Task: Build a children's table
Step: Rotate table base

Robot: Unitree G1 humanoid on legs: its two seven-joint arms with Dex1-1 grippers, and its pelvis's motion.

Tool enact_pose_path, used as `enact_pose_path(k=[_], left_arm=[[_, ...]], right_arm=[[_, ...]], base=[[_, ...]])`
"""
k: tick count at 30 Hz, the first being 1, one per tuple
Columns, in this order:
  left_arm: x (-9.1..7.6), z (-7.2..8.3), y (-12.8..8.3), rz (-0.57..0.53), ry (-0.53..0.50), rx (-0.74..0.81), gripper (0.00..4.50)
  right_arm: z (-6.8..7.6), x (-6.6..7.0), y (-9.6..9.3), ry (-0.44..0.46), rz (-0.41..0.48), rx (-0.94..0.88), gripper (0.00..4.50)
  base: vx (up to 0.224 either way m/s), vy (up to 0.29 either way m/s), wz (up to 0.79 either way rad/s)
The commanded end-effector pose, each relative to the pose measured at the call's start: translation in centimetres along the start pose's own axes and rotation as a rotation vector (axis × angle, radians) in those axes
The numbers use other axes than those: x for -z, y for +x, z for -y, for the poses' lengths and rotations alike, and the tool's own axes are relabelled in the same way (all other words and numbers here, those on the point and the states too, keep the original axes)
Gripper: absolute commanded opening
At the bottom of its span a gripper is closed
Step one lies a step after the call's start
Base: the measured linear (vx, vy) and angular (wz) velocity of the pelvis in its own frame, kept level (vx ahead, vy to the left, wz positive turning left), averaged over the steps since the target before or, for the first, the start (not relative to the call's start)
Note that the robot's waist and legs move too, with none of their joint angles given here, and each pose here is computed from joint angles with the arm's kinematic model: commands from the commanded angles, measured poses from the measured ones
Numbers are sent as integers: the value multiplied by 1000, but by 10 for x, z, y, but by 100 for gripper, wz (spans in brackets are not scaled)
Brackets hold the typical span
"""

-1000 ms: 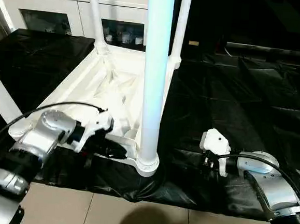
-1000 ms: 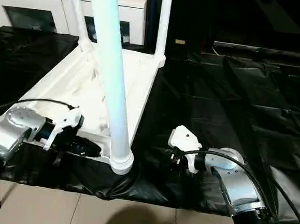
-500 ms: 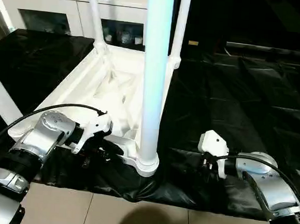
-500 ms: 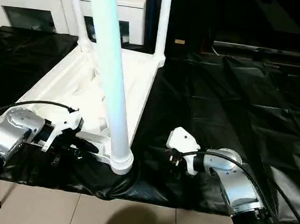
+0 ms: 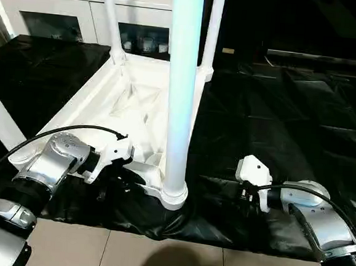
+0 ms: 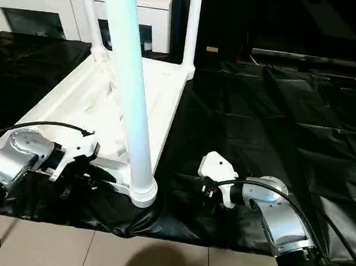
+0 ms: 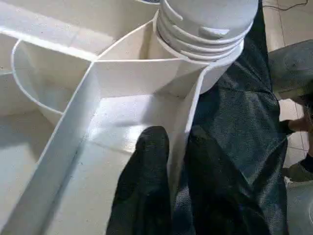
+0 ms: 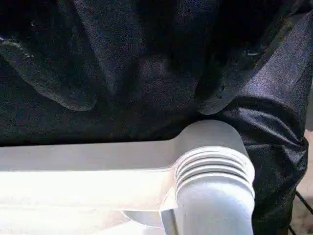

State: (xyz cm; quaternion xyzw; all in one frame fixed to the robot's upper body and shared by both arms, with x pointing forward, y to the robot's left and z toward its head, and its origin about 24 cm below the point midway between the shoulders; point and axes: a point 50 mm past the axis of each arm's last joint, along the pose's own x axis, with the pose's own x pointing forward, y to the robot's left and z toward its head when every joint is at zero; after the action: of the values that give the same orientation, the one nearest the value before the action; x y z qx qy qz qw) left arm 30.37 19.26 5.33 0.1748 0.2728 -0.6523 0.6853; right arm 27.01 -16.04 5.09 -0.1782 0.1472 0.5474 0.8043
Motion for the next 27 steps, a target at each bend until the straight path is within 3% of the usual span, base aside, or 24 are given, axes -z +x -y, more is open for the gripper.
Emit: enact_pose_path(k=[1,9,13,18,19,24,27], left_arm=[[1,-1,-2,-8,-13,0,49],[1,4,4,63,-69,10,8],[5,2,21,57,-106,-134,3],[-9,-1,36,137,-130,-227,3],[-10,-1,37,137,-128,-228,0],[-17,3,48,149,-134,-250,0],[-18,2,51,146,-136,-262,0]], right_arm=[[0,-5,0,-19,6,-13,377],[-1,-6,1,-26,9,-19,377],[-2,-10,9,3,56,31,377],[0,-9,13,38,71,81,377],[0,-9,13,44,74,85,404],[8,-16,22,61,101,163,441],[17,-15,27,50,64,249,441]], base=[[0,0,0],[0,0,0],[0,0,0],[0,0,0],[0,0,0],[0,0,0],[0,0,0]])
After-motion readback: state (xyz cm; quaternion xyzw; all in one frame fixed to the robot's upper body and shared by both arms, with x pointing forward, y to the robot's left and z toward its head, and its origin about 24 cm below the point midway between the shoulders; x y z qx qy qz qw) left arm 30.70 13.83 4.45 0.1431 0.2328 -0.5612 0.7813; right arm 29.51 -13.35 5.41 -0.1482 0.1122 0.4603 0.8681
